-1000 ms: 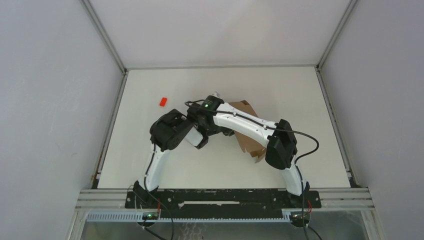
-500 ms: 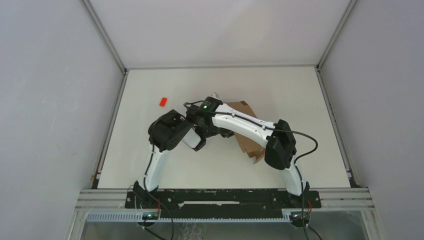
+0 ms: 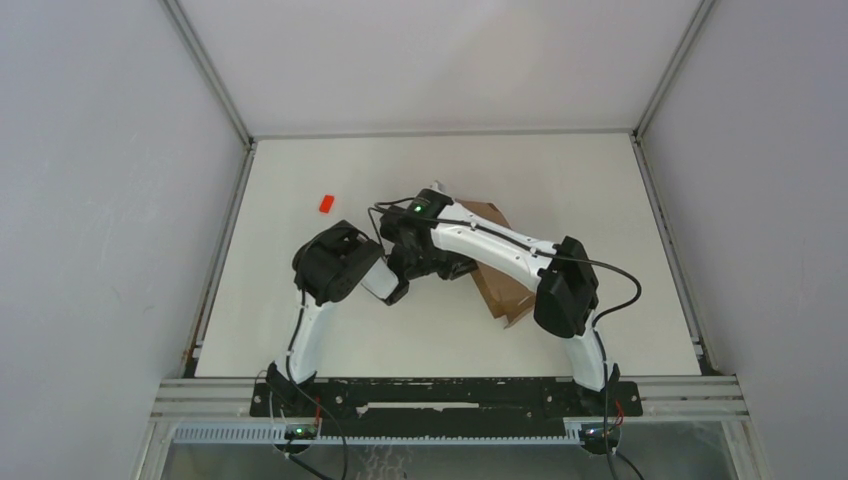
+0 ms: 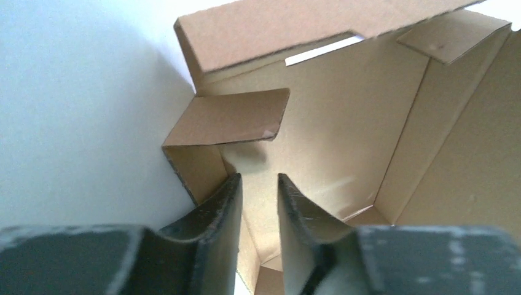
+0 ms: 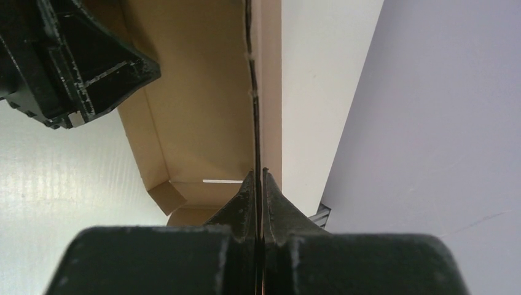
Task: Fold the paper box
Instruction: Fold the paper box at the center of the board.
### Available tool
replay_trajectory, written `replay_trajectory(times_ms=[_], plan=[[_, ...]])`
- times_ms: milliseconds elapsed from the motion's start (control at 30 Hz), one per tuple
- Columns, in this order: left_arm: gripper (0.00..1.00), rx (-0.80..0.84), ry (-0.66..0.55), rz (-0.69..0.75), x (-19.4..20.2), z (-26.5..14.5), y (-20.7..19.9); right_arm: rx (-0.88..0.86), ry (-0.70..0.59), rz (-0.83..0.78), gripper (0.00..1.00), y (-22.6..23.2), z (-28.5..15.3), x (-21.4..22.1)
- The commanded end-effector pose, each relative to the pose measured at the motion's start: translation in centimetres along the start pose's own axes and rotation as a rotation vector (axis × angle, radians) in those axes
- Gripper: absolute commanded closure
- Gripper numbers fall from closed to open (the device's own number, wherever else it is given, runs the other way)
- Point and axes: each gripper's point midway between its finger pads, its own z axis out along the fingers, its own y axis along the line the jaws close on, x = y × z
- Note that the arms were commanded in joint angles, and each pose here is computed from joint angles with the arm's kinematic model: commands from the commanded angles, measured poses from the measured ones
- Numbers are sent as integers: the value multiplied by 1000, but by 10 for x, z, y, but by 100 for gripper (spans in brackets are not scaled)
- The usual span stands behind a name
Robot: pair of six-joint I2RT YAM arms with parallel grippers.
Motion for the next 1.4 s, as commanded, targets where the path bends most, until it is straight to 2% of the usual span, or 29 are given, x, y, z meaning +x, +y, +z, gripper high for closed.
replay_trajectory(times_ms=[0, 100, 467, 700, 900, 1367], plan=[[73, 17, 23, 34, 5, 9, -5, 5, -64, 57, 100, -17, -6, -11], [77, 22, 43, 40, 6, 24, -9, 27, -77, 45, 100, -23, -5, -16], [77, 71, 51, 118, -24, 80, -59, 79, -172, 103, 100, -60, -13, -49], [76, 94, 54, 109, -37, 111, -67, 107, -126, 75, 100, -63, 11, -48], [74, 78, 61, 109, -38, 114, -60, 109, -81, 68, 100, -60, 28, -44], [72, 46, 47, 96, -33, 83, -35, 151, -55, 12, 100, -49, 39, -44]])
